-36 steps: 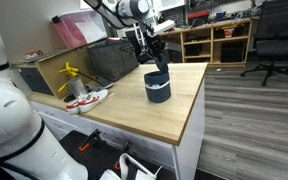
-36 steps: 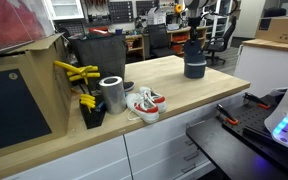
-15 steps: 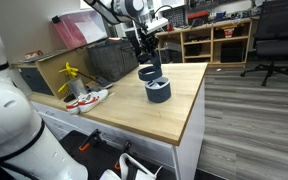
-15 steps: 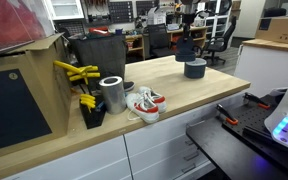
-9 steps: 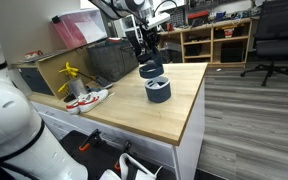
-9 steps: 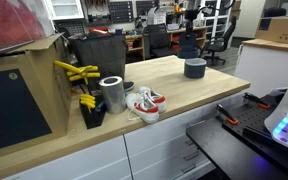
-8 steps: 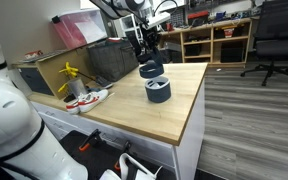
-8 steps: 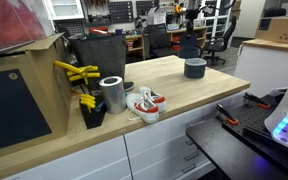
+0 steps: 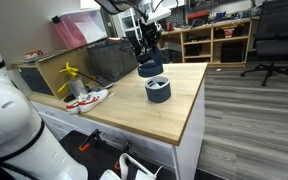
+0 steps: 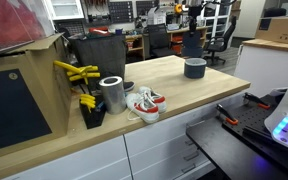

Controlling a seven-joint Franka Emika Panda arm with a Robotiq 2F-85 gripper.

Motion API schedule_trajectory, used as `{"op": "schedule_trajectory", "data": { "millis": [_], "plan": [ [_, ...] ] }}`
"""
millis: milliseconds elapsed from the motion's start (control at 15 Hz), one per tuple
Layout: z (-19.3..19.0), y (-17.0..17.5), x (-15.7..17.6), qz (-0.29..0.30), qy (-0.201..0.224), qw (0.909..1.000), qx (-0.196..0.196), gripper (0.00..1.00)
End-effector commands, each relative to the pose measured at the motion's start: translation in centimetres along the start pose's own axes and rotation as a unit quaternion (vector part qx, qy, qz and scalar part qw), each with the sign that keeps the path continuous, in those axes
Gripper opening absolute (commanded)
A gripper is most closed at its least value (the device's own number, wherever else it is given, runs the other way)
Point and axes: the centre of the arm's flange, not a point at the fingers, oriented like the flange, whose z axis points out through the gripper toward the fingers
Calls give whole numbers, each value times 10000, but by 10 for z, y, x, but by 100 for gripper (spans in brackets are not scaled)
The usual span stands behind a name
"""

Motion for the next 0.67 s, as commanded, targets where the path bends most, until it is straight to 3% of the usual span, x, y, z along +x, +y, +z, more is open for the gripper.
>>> {"op": "schedule_trajectory", "data": {
  "millis": [0,267,333,467,600],
  "plan": [
    [-17,-4,-13,-191,5,9998,107,2],
    [-21,-1,-20,-172,8,9998,96,2],
    [-22,0,-22,-107,22,9999,93,32],
    [-25,1,-24,68,99,9999,60,40],
    [-28,1,-18,358,207,9991,102,56]
  ]
}}
